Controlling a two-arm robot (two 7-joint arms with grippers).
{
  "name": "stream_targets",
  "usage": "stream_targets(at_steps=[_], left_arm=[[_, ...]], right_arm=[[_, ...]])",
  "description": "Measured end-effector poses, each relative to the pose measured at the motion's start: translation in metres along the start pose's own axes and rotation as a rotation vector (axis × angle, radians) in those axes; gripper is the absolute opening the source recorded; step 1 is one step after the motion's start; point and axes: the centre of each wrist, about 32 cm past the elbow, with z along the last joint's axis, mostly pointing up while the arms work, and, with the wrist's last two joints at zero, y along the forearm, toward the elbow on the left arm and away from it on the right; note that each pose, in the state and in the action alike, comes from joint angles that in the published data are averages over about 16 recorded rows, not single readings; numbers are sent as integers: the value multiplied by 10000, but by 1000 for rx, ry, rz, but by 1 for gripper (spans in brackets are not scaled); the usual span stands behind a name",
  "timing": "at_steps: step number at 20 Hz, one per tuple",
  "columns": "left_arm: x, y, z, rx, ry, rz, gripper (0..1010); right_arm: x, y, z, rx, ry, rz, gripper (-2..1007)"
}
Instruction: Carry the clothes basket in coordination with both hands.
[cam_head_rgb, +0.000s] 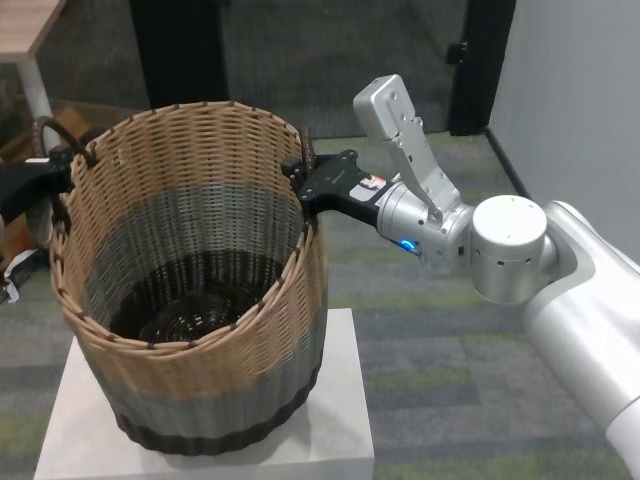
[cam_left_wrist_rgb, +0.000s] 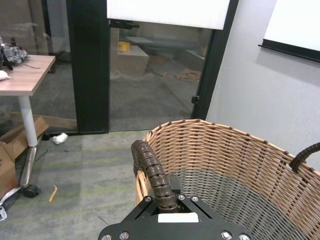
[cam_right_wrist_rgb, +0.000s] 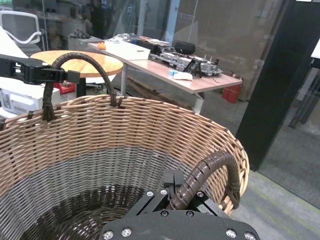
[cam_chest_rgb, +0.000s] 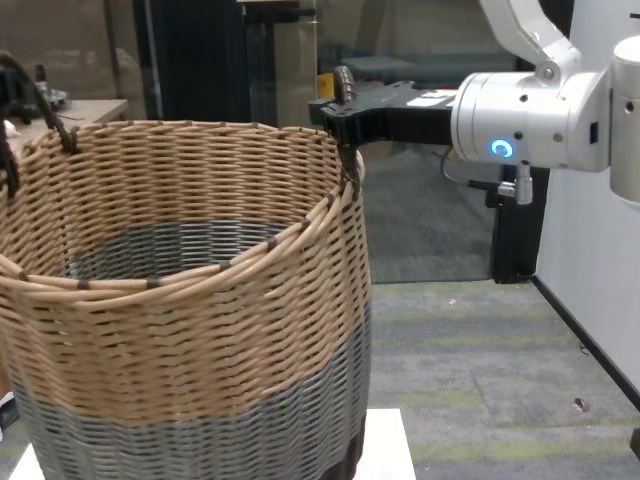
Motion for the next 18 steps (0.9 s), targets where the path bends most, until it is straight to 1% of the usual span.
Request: stream_targets(at_steps=[6, 12, 18], left_arm=[[52, -57, -30, -1, -10, -6, 0], [101, -135, -64, -15, -29, -22, 0], [132, -201, -114, -39, -50, -37, 0]], right_arm=[[-12, 43, -19, -10, 1, 4, 11], [-32, 70, -41, -20, -9, -12, 11], [-55, 86, -74, -29, -21, -34, 11]])
